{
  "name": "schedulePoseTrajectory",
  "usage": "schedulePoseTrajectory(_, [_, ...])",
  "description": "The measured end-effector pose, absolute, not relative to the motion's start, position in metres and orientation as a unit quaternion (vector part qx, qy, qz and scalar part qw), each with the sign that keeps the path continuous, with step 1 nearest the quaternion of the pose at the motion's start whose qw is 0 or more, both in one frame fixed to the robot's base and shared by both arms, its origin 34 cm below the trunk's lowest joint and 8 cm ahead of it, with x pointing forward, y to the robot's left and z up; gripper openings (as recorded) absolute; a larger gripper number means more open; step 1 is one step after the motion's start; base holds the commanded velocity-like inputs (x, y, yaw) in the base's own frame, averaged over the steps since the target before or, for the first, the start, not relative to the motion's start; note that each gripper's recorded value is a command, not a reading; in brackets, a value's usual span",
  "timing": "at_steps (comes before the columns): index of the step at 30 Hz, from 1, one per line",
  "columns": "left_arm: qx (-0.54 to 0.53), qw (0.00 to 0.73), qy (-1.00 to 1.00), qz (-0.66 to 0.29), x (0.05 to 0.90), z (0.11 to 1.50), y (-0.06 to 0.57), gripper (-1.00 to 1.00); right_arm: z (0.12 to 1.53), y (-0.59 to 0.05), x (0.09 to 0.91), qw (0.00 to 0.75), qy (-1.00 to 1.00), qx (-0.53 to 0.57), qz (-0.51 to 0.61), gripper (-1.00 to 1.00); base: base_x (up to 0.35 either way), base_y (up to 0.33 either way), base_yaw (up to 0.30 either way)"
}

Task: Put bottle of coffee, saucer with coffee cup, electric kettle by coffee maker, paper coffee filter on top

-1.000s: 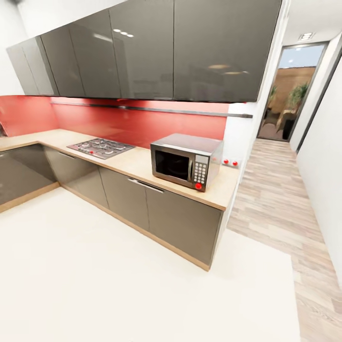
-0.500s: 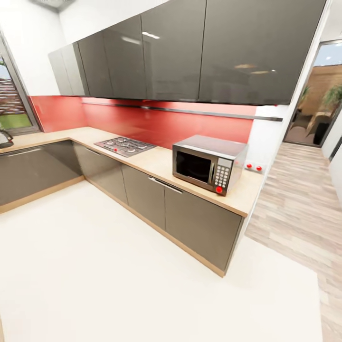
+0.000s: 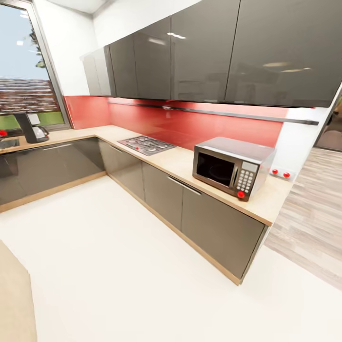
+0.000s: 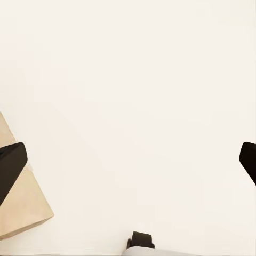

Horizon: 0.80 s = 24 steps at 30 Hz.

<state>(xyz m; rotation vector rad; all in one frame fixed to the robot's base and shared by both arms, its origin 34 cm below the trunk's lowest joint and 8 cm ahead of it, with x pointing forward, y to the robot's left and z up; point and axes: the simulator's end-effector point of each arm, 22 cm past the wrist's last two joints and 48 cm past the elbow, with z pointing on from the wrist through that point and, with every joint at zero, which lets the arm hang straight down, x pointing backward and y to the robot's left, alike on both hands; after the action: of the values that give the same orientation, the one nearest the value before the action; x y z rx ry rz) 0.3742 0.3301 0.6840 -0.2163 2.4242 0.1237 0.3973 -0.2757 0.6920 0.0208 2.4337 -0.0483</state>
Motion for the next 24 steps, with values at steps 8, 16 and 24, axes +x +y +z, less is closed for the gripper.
schedulePoseTrajectory(8, [-0.083,0.344,0.934,0.048,0.373,0.683,0.33,1.0,0.691,-0.276,0.397,0.345,0.938,0.008,-0.019,1.0,0.0,0.0,0.281])
schedulePoseTrajectory(16, [-0.086,0.343,0.934,0.05,0.372,0.683,0.333,1.0,0.69,-0.276,0.395,0.344,0.939,0.008,-0.019,1.0,0.038,0.0,0.28])
schedulePoseTrajectory(24, [-0.11,0.343,0.931,0.062,0.37,0.684,0.347,1.0,0.69,-0.275,0.394,0.343,0.939,0.005,-0.017,1.0,0.308,-0.005,0.182])
